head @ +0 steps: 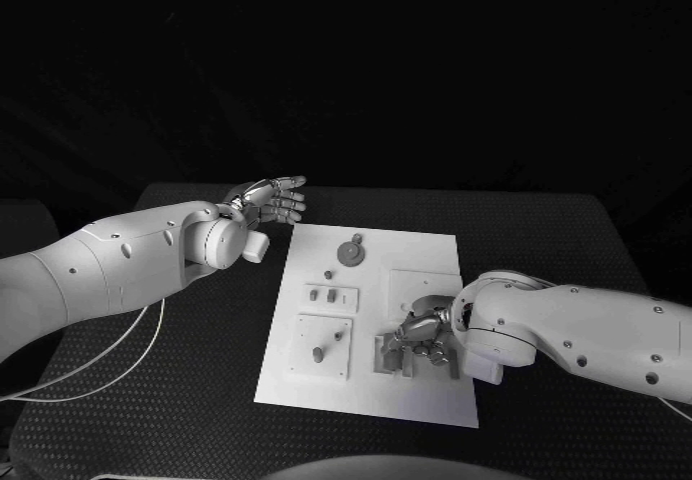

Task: Assemble the parts on the task board

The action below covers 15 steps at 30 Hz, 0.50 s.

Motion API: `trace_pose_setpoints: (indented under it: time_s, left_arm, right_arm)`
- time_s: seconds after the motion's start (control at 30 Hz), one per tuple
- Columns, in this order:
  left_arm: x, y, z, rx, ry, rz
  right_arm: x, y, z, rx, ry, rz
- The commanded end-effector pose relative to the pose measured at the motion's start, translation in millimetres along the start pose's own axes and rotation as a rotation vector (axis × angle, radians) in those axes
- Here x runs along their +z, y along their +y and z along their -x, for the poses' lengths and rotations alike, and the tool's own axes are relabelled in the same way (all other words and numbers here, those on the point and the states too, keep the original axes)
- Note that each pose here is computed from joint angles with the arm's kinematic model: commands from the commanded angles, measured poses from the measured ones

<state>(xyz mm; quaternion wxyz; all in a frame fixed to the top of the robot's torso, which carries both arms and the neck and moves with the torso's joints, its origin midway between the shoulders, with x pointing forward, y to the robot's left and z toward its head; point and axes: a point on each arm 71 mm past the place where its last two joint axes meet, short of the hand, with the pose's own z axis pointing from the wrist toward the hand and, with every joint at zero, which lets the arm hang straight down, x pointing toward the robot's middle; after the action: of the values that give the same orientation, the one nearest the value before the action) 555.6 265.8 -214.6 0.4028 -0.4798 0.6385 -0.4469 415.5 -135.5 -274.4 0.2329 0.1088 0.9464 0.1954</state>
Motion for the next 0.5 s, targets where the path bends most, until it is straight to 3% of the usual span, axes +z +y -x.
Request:
trace_pose_setpoints:
  time_s: [0.03, 0.2, 0.5]
  left_arm:
    - [0.3, -1.7, -2.4, 0.000, 0.015, -0.009]
    - [0.2, -1.7, -2.4, 0.000, 0.017, -0.008]
    - [0.0, -1.7, -2.0, 0.000, 0.016, -0.008]
  right_arm:
    - [1.2, -1.3, -0.8, -0.026, 0.011, -0.002]
    - [3.3, -2.7, -2.4, -0.024, 0.055, -0.007]
    - [4.6, -4.6, -4.2, -0.029, 0.065, -0.013]
